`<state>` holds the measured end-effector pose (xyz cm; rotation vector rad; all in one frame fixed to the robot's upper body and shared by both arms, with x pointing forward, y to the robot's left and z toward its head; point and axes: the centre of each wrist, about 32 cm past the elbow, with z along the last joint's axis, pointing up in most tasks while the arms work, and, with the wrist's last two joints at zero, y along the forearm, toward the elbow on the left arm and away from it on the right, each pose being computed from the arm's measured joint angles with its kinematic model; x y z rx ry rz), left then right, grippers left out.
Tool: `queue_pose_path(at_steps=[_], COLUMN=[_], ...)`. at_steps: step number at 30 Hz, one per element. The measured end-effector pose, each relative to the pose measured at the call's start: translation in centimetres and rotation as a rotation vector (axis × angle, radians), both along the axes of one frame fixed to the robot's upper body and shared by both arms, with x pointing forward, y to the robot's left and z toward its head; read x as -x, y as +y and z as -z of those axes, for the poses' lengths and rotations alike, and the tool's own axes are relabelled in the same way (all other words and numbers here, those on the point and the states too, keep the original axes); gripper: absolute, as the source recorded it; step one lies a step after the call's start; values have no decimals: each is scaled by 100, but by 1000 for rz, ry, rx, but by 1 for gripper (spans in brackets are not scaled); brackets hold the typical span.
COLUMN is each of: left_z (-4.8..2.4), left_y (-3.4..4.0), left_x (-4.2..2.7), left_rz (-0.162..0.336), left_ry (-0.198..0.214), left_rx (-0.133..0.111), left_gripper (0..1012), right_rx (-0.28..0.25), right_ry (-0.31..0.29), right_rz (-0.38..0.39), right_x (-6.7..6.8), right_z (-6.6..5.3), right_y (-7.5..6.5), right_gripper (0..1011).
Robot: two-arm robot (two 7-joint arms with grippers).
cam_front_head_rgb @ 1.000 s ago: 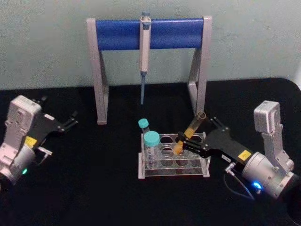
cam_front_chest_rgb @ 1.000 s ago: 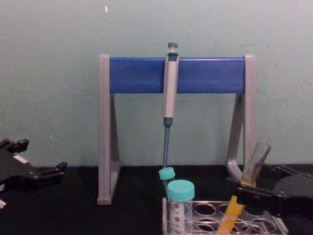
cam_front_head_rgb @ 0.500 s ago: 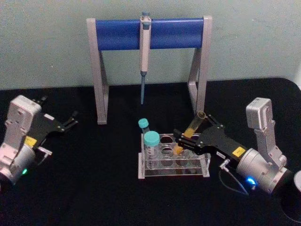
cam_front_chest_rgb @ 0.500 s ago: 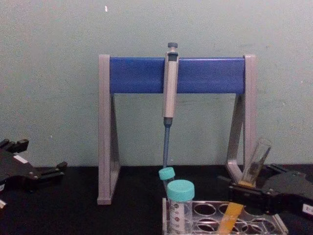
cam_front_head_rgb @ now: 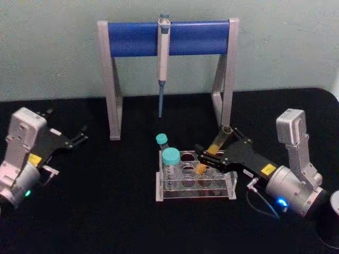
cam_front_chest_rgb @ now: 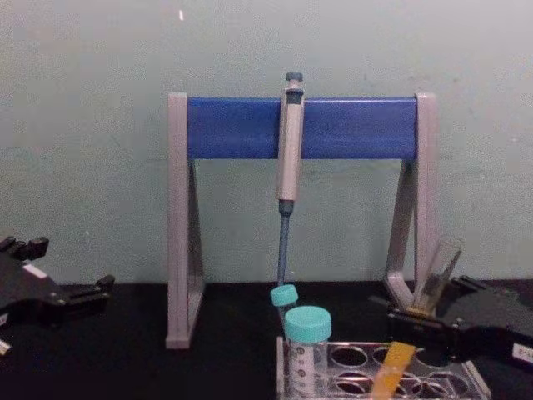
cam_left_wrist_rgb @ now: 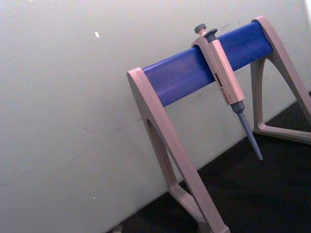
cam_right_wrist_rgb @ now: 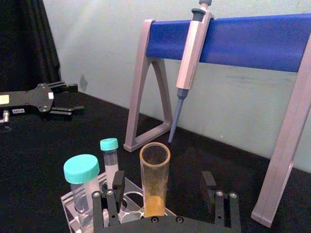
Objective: Pick up the test tube from the test tube rack, shake it, then place it back into the test tube rack.
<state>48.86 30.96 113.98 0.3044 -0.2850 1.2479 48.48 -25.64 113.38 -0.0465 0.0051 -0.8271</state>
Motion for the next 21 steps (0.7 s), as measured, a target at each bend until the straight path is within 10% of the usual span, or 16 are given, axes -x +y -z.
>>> queue_pose_path(at_steps=[8, 21], left_z=[0, 0], left_y=[0, 0], left_x=[0, 0], left_rz=[0, 0], left_ry=[0, 0], left_rx=[0, 0], left_gripper=[1001, 1001], right_rx=[0, -2], right_ry=[0, 0], right_rz=[1, 2], right_x=[1, 3], right_z=[0, 1], right_y=[-3, -5], right_gripper=[960, 588])
